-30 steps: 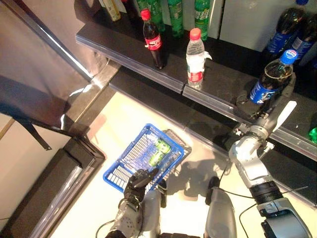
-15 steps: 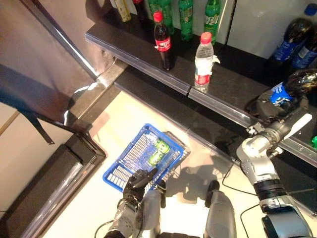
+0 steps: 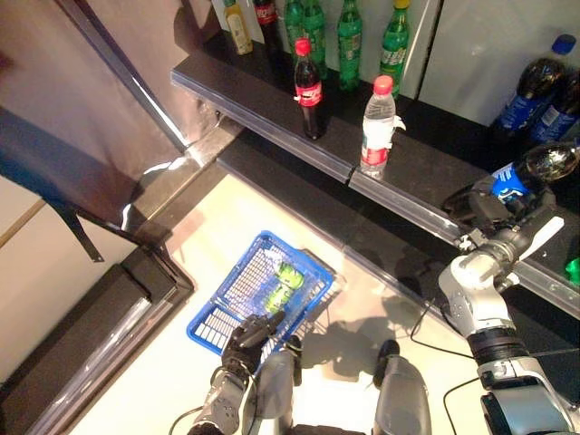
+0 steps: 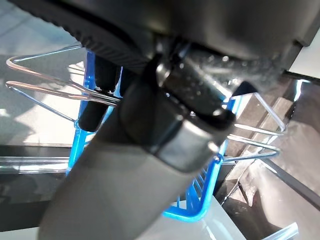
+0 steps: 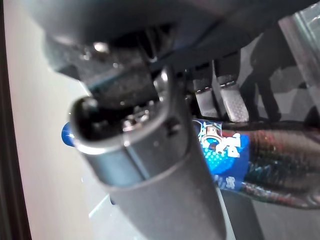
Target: Pick up the drink and place into the basket.
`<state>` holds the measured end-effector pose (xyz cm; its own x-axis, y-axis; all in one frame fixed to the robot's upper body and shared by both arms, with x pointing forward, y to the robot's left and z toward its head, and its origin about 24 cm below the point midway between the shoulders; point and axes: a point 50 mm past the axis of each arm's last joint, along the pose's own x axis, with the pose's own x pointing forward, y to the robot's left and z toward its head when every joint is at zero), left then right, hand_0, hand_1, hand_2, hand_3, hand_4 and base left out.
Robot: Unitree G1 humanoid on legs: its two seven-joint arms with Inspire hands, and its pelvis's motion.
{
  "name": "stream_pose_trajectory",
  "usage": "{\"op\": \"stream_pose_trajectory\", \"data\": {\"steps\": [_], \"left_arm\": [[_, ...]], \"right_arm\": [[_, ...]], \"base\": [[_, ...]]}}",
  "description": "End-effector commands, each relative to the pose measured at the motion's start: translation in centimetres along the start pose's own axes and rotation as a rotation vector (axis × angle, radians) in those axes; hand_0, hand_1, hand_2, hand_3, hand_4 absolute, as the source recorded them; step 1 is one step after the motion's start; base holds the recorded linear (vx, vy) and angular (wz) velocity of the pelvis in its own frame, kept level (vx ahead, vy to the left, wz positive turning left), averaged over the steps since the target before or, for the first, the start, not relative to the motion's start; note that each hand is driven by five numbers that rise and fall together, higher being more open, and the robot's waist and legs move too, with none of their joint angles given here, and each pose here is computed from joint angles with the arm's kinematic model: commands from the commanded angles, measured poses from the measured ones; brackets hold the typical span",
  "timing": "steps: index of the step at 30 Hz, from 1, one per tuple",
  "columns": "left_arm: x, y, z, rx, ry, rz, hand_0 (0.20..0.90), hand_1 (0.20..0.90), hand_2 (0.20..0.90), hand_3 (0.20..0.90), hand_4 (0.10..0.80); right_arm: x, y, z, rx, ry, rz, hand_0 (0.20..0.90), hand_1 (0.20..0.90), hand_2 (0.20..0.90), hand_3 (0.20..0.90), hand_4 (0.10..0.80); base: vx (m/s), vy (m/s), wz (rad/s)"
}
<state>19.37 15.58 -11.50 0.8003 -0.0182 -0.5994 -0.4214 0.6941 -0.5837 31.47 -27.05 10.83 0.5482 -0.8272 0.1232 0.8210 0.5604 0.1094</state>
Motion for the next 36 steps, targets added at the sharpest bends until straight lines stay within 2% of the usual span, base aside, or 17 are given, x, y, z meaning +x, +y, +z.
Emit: {"op": "stream_pose_trajectory", "data": {"steps": [1, 7, 14, 29, 36], "left_arm": [[-6.0, 8.7, -2.5, 0.096, 0.104, 0.2, 0.3, 0.3, 0.3, 0.2, 0.1], [-7.0, 9.6, -3.2, 0.109, 0.133, 0.238, 0.3, 0.3, 0.3, 0.2, 0.1], [-7.8, 9.8, -3.7, 0.11, 0.131, 0.225, 0.3, 0.3, 0.3, 0.2, 0.1], [-7.2, 7.4, 0.8, 0.021, -0.109, -0.005, 0.3, 0.3, 0.3, 0.2, 0.1], [-6.9, 5.6, 2.4, 0.028, -0.178, -0.136, 0.3, 0.3, 0.3, 0.2, 0.1]], "right_arm": [[0.5, 1.5, 5.4, 0.194, -0.197, 0.06, 0.3, 0.3, 0.3, 0.2, 0.1], [-1.3, 1.0, 3.9, 0.179, -0.174, 0.088, 0.3, 0.3, 0.3, 0.2, 0.1], [-3.1, 0.5, 4.4, 0.245, -0.225, 0.19, 0.3, 0.3, 0.3, 0.2, 0.1], [-8.0, 0.0, 7.5, 0.386, -0.349, 0.612, 0.3, 0.3, 0.3, 0.2, 0.1], [-9.7, -0.2, 7.6, 0.426, -0.343, 0.738, 0.3, 0.3, 0.3, 0.2, 0.1]], "base": [[0.083, -0.004, 0.07], [0.091, -0.003, 0.04], [0.039, -0.001, 0.0], [0.009, 0.023, -0.05], [-0.024, 0.022, -0.1]]}}
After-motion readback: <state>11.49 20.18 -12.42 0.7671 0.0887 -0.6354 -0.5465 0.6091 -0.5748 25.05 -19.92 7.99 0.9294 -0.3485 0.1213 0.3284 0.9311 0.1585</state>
